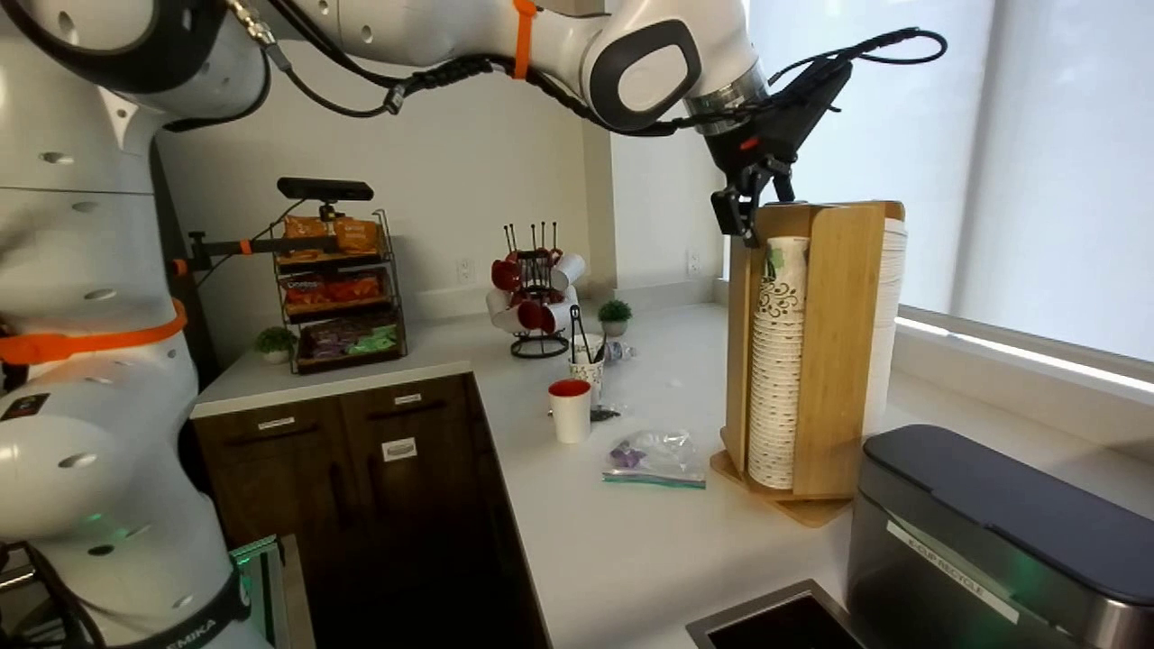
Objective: Rotate the coffee cup holder.
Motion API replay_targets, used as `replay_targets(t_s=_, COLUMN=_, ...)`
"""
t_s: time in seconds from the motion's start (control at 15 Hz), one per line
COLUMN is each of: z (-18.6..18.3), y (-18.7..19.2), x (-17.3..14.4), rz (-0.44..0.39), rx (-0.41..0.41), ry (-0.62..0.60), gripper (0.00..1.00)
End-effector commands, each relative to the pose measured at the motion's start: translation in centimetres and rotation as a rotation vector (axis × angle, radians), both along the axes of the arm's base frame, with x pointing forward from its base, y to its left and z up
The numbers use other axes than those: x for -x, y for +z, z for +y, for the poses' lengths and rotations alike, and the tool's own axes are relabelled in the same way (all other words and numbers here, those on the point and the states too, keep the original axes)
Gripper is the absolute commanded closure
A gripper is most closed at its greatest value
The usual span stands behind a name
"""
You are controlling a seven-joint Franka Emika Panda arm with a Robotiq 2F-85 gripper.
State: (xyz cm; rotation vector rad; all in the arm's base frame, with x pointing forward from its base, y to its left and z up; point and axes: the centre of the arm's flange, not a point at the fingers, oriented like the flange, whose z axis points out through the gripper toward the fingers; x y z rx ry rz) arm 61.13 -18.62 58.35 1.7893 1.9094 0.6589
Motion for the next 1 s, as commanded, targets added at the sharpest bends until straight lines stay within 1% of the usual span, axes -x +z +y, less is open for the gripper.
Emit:
replay_targets(t_s=0.0, z=-1.2, y=-0.6, x=-3.1, rz=0.028, rx=0.063, ry=0.029, gripper=0.12)
replay_targets(t_s=0.07, z=-1.2, y=-0.7, x=-3.5, rz=0.03, rx=0.064, ry=0.033, gripper=0.13)
replay_targets(t_s=0.13, z=-1.2, y=-0.9, x=-3.9, rz=0.033, rx=0.067, ry=0.036, gripper=0.1)
replay_targets(t_s=0.2, z=-1.0, y=-0.9, x=-4.3, rz=0.033, rx=0.073, ry=0.04, gripper=0.11)
replay_targets(t_s=0.27, z=-0.7, y=-1.0, x=-4.6, rz=0.033, rx=0.077, ry=0.047, gripper=0.13)
replay_targets(t_s=0.33, z=-0.6, y=-0.9, x=-4.7, rz=0.033, rx=0.083, ry=0.05, gripper=0.17)
replay_targets(t_s=0.47, z=-0.2, y=-0.5, x=-4.8, rz=0.028, rx=0.091, ry=0.058, gripper=0.29)
replay_targets(t_s=0.53, z=0.0, y=-0.1, x=-4.3, rz=0.025, rx=0.092, ry=0.06, gripper=0.31)
replay_targets(t_s=0.6, z=0.1, y=0.1, x=-3.9, rz=0.024, rx=0.091, ry=0.069, gripper=0.38)
replay_targets(t_s=0.67, z=0.3, y=0.2, x=-3.6, rz=0.026, rx=0.09, ry=0.072, gripper=0.41)
replay_targets(t_s=0.8, z=0.4, y=0.2, x=-3.3, rz=0.039, rx=0.083, ry=0.079, gripper=0.39)
replay_targets(t_s=0.93, z=0.6, y=0.1, x=-3.0, rz=0.061, rx=0.078, ry=0.091, gripper=0.41)
